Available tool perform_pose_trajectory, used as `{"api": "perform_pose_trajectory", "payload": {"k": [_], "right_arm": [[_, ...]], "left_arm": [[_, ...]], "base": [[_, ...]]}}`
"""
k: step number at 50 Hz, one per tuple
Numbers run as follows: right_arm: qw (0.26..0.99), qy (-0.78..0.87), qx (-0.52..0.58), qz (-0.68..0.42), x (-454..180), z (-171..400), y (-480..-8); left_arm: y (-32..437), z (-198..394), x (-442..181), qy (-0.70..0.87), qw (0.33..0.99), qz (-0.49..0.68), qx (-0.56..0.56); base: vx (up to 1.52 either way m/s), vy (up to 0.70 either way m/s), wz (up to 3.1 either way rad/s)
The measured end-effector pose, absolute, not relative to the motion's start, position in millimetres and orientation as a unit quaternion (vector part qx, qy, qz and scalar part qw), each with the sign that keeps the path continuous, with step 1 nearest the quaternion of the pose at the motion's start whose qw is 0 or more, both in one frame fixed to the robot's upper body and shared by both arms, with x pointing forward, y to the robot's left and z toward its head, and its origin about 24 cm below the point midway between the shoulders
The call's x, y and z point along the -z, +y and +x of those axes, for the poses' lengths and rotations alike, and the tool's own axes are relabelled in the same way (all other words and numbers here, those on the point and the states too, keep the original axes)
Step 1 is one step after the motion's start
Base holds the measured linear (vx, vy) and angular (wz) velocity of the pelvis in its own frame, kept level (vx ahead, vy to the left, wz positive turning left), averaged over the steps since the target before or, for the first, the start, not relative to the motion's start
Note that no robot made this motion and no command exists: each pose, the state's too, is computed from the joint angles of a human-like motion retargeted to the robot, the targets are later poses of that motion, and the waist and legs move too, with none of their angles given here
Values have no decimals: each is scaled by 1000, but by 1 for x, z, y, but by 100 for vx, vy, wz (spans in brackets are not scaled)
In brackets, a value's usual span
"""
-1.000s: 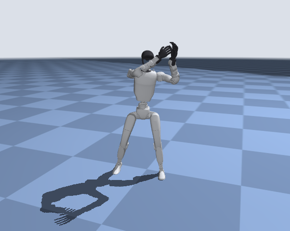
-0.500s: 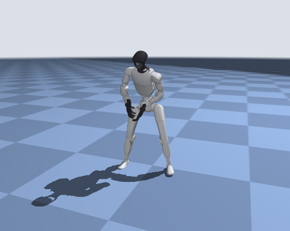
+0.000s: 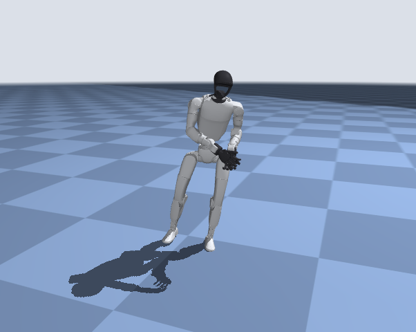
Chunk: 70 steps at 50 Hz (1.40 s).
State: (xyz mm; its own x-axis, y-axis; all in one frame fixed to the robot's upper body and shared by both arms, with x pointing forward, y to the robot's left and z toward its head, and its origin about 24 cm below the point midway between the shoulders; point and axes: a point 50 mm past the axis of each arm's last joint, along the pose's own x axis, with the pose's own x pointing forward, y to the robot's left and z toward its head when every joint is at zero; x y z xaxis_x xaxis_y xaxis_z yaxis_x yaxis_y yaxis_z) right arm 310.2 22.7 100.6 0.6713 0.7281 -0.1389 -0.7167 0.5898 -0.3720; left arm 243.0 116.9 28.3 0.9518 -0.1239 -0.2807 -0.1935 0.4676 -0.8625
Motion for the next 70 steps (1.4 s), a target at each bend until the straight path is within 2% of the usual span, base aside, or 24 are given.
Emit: {"api": "perform_pose_trajectory", "payload": {"k": [1, 4, 9, 13, 17, 20, 24, 27, 29, 32, 39, 46, 52, 57, 60, 64, 67, 70], "right_arm": [[885, -57, -418, -197, -118, 306, 38], [845, -191, -460, -194, -169, 283, 67], [792, -388, -444, -161, -261, 250, 82], [741, -529, -393, -131, -347, 230, 70], [692, -620, -355, -101, -400, 207, 48], [690, -643, -324, -72, -399, 204, 33], [748, -596, -292, -25, -355, 224, 30], [796, -509, -326, 29, -317, 234, 46], [800, -466, -371, 65, -304, 230, 58], [760, -463, -449, 79, -306, 210, 70], [619, -552, -559, 6, -341, 151, 81], [505, -646, -573, -4, -399, 100, 76], [429, -666, -610, -29, -417, 63, 78], [410, -701, -579, -71, -420, 57, 78], [416, -730, -530, -109, -416, 60, 86], [469, -721, -474, -186, -395, 88, 115], [558, -637, -466, -257, -357, 141, 144], [657, -486, -477, -324, -287, 203, 162]], "left_arm": [[133, 243, -37, 121, 785, -605, -53], [178, 241, -69, 8, 892, -452, -30], [217, 251, -167, -214, 952, -218, -20], [225, 254, -272, -400, 916, -35, 11], [211, 242, -345, -525, 848, 66, 20], [195, 238, -349, -553, 828, 85, 24], [188, 246, -304, -491, 868, 65, 23], [200, 247, -266, -423, 905, 38, -3], [213, 240, -250, -403, 914, 22, -32], [230, 219, -244, -419, 905, 14, -73], [242, 178, -275, -513, 848, 82, -108], [224, 160, -342, -684, 688, 166, -176], [207, 155, -369, -767, 589, 123, -223], [213, 159, -368, -767, 576, 103, -263], [231, 168, -357, -732, 615, 77, -283], [265, 194, -310, -617, 723, -33, -308], [272, 224, -246, -482, 800, -199, -298], [250, 253, -168, -309, 811, -409, -282]], "base": [[36, 61, 107], [43, 62, 192], [52, 49, 273], [50, 54, 178], [48, 49, 76], [48, 45, 71], [47, 35, 54], [39, 28, 23], [30, 23, 16], [23, 19, 32], [21, 12, 80], [19, 4, 122], [10, 0, 117], [-5, -9, 29], [-18, -22, -38], [-33, 3, -93], [-38, -6, -123], [-42, -10, -132]]}}
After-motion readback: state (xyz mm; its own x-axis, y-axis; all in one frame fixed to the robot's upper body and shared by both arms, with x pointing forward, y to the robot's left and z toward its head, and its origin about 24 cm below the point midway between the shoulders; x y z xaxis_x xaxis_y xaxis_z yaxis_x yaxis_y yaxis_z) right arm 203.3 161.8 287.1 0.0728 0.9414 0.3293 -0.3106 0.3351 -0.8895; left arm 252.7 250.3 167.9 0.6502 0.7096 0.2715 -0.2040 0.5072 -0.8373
